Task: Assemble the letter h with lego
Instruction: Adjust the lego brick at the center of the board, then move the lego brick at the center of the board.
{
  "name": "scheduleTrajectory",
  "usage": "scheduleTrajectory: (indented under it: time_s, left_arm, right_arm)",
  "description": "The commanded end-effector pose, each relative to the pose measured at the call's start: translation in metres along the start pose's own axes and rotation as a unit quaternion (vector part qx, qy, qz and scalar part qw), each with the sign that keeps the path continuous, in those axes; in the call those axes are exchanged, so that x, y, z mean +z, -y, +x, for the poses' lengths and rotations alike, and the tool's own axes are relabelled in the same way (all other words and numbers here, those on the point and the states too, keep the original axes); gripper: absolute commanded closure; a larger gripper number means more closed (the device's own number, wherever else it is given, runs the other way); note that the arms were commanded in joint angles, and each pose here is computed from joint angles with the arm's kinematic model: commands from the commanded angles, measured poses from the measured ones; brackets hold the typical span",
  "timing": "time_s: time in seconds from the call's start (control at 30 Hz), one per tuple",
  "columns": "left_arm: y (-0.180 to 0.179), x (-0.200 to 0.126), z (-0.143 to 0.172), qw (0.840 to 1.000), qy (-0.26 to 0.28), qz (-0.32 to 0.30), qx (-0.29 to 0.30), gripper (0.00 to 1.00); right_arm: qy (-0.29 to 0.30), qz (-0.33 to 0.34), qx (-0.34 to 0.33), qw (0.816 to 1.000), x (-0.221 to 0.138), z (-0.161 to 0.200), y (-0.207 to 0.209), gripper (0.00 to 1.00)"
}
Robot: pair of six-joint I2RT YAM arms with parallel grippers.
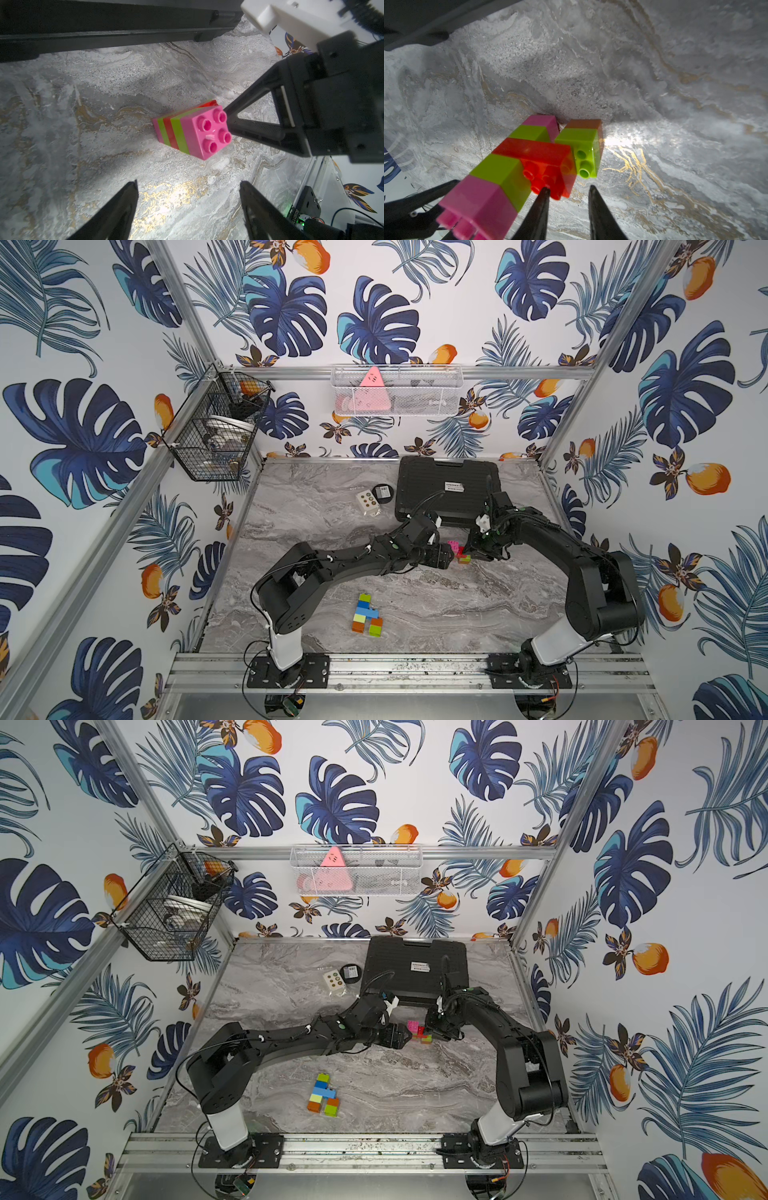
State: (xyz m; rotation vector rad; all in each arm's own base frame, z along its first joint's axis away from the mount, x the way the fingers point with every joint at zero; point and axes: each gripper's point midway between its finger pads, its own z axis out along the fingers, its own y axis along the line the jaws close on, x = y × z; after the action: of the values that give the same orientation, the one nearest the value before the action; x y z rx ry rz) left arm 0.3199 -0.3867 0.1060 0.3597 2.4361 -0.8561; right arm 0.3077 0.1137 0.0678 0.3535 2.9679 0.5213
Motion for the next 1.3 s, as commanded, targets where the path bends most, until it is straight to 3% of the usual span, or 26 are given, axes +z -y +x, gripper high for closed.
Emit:
scheduleTrajectory:
  time_s: [0.0,0.33,0.73,1.03,1.27]
  left_arm:
    - [0.001,0.001,-0.005,1.0,0.007,-0.003,0.011,0.18]
    - [-0.006,0.003,-0.015,1.0,0.006,-0.03,0.008,0.17]
    - [-0.035,0.035,-0.008,0.996,-0.032,-0.086,0.007,0.18]
    - [-0.045,0.039,-0.001,0.994,-0.039,-0.103,0.01,0.21]
    - [-0.04,0.029,-0.006,0.995,-0.024,-0.096,0.013,0.21]
  right_arm:
    - [0.007,0.023,-0.005,1.0,0.003,-0.002,0.009,0.66]
    - [0.008,0.028,0.007,1.0,0.0,-0.009,0.012,0.66]
    - [-0.005,0.017,0.014,1.0,0.005,-0.01,0.009,0.66]
    - [0.068,0.001,0.01,0.998,-0.039,-0.031,-0.009,0.63]
    - [0.054,0.017,0.017,0.998,-0.017,-0.033,0.001,0.64]
